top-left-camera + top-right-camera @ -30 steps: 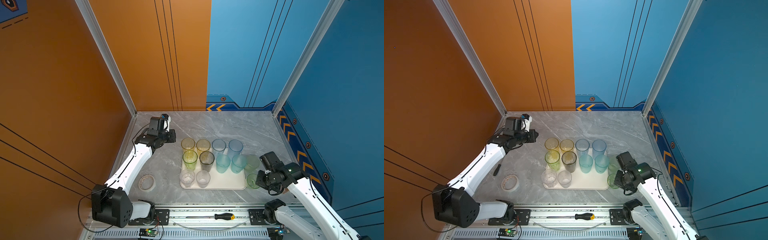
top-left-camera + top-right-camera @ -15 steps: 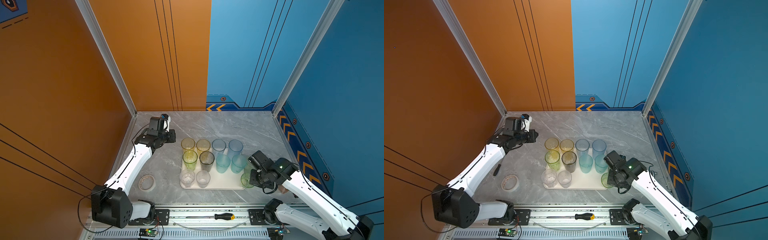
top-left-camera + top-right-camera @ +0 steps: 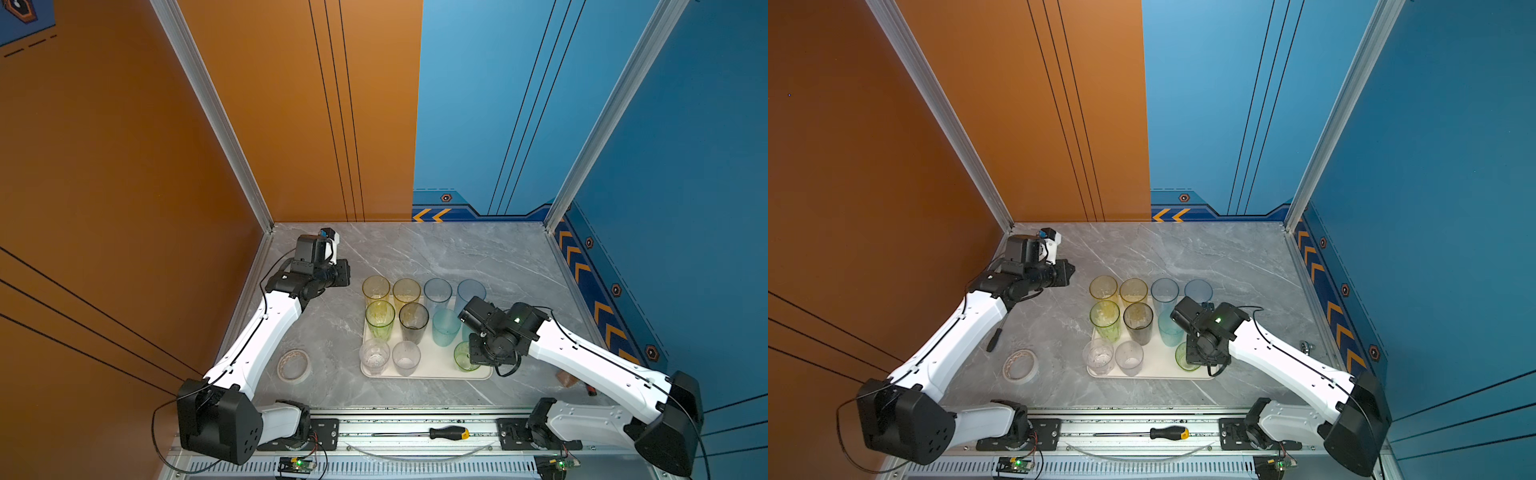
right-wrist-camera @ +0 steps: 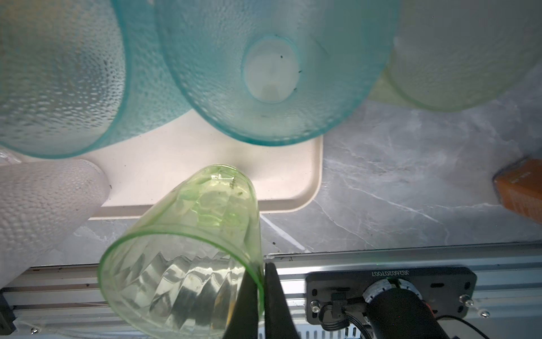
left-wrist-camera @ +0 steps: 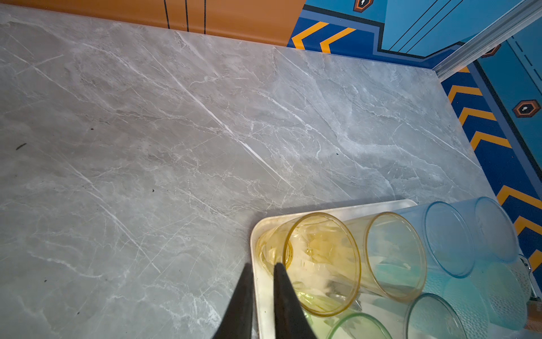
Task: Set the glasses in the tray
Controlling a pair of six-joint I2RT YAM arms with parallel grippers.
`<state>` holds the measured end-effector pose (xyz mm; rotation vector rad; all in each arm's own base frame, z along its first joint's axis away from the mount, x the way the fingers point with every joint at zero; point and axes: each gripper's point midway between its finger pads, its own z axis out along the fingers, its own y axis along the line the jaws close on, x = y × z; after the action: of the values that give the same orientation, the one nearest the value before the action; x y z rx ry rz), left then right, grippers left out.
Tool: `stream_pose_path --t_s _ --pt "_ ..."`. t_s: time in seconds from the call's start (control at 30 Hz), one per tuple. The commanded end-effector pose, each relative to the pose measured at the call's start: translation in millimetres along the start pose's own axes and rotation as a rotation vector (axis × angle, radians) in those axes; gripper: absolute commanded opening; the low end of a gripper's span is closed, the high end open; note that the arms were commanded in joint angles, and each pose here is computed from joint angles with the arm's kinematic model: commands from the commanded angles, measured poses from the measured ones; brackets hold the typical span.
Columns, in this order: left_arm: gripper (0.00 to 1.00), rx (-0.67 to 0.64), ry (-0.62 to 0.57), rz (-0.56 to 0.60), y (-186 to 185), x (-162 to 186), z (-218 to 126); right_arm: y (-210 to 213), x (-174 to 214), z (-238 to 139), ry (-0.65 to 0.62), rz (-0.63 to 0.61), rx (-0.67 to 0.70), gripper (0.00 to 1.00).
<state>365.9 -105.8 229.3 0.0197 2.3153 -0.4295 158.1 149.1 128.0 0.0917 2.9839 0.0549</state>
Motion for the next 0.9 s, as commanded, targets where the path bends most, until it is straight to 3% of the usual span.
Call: stream_pose_path --t_s 0.0,0.4,0.87 --pt "0.16 -0.012 0.018 -0.004 6 9 -4 22 -9 -1 -0.016 -0.049 -0.039 0.0" --pt "0.16 -0.022 0.022 -0.009 8 10 -5 66 -14 22 0.045 -0.192 -0.021 0.0" --pt "0.16 -0.033 0.038 -0.006 10 11 -3 77 -10 39 0.103 -0.239 -0.026 0.0"
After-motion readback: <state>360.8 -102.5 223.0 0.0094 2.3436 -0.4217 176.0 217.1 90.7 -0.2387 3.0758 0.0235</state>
